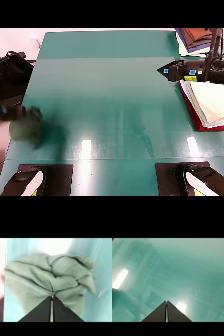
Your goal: Fold the shirts.
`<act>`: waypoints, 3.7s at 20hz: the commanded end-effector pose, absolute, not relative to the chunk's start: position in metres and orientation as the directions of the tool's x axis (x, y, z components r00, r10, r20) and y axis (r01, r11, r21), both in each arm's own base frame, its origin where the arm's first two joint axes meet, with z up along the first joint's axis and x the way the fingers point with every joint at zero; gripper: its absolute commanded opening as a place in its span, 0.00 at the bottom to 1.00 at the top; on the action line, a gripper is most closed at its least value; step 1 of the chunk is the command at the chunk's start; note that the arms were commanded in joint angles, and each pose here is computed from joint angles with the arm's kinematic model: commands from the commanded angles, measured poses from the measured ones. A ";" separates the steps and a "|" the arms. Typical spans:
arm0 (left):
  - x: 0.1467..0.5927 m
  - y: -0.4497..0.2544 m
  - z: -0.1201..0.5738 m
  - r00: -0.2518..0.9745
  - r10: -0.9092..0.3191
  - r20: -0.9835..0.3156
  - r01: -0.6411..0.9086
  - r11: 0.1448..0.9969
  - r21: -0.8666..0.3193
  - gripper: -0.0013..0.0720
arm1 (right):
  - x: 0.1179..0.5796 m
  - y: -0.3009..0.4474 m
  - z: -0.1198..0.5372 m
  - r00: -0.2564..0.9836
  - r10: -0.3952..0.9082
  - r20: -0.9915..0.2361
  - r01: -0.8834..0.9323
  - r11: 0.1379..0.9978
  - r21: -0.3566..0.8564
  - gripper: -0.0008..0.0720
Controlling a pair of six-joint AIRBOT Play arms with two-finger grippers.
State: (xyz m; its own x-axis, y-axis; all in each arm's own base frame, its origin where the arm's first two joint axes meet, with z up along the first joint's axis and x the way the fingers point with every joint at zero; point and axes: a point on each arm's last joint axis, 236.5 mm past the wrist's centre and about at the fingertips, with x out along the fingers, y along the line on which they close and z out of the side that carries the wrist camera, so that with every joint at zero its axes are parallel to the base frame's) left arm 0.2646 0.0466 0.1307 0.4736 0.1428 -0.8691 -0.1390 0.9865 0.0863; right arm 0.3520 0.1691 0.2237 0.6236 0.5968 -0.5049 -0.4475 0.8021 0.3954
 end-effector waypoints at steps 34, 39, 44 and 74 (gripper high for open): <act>0.457 -0.060 0.025 0.422 -0.274 -0.864 -0.096 0.934 -0.343 0.86 | 0.374 0.164 0.307 0.689 0.570 -0.447 -0.503 0.821 0.271 0.04; 0.451 -0.056 -0.029 0.409 -0.290 -0.865 -0.135 0.919 -0.371 0.86 | 0.380 0.166 0.290 0.660 0.573 -0.486 -0.498 0.818 0.288 0.04; 0.467 -0.101 -0.040 0.416 -0.475 -0.775 -0.060 0.836 -0.545 0.86 | 0.378 0.167 0.287 0.647 0.576 -0.499 -0.501 0.815 0.292 0.04; 0.474 -0.107 0.080 0.521 -0.497 -0.694 0.189 0.860 -0.474 0.05 | 0.406 0.177 0.016 0.228 0.650 -0.725 -0.166 0.759 0.629 0.04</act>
State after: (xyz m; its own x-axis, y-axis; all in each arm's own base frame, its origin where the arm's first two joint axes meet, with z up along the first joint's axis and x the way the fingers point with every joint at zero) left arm 0.4754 -0.1129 0.0347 0.4499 -0.5228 -0.7240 0.1287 0.8402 -0.5267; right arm 0.3924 0.1922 -0.0266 0.1750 0.6849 -0.7073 -0.0350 0.7223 0.6907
